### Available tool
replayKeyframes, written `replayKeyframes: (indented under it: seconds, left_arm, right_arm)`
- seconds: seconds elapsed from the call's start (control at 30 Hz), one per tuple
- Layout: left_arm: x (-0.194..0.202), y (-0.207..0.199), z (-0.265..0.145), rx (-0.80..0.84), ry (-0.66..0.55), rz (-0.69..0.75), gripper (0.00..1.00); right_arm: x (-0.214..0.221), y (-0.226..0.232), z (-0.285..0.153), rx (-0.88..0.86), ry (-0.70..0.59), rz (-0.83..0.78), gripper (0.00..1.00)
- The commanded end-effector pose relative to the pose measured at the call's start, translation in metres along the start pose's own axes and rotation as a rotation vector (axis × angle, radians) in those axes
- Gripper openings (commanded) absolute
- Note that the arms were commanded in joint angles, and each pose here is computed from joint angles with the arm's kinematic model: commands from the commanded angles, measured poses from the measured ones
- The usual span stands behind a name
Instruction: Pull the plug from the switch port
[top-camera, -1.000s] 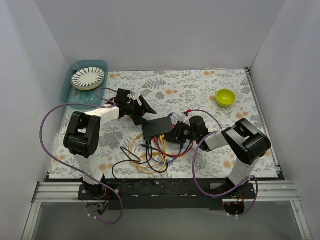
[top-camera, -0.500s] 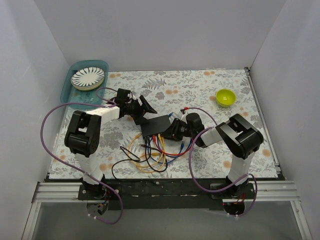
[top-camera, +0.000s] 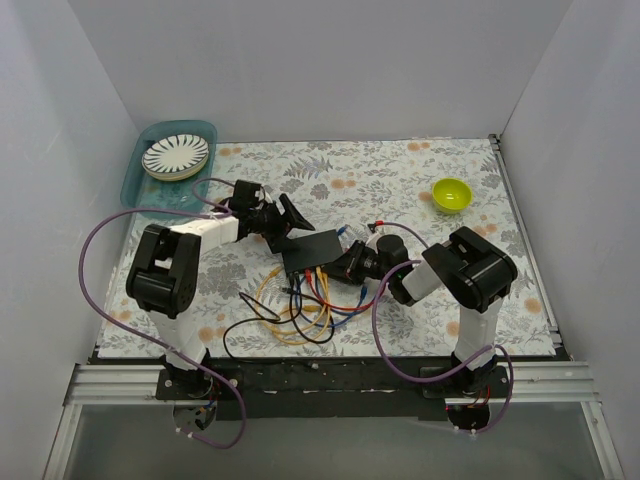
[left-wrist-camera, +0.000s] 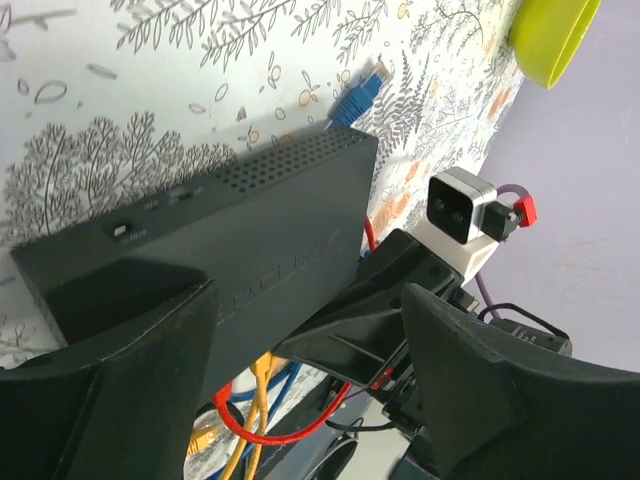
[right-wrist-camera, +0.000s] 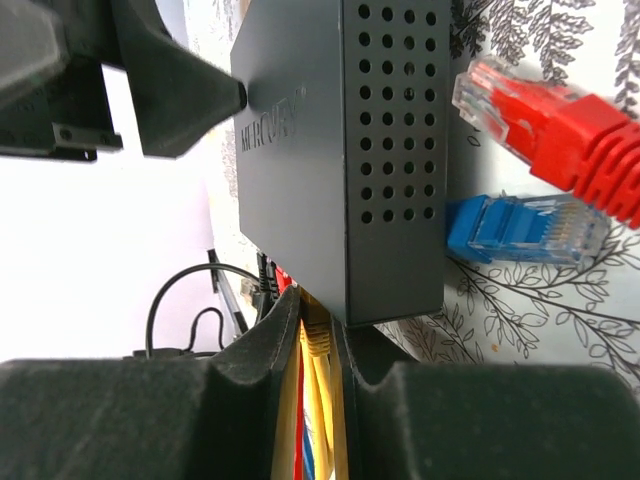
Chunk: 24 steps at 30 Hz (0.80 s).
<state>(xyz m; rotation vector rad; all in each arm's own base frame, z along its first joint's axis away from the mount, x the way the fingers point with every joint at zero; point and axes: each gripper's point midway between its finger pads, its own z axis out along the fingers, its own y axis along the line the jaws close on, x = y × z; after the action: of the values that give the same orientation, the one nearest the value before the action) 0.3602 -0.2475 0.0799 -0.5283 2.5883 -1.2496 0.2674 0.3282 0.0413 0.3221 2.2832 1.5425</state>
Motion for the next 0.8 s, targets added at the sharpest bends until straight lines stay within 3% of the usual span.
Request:
replayKeyframes:
  seconds: [0.0,0.2,0.77]
  left_arm:
    - [0.009,-0.022,-0.02,0.049,-0.025,0.02,0.73]
    - [0.034,-0.043,-0.022,0.09,0.009,0.058,0.73]
    - [0.07,-0.006,-0.002,0.024,0.097,0.035,0.73]
  right_arm:
    - [-0.014,0.033,0.001,-0.123,-0.053,-0.026,0.06]
    - [-0.009,0.025,0.003,-0.08,-0.019,-0.04,0.01]
    - [-0.004,0.012,0.004,-0.009,0.026,-0.081,0.01]
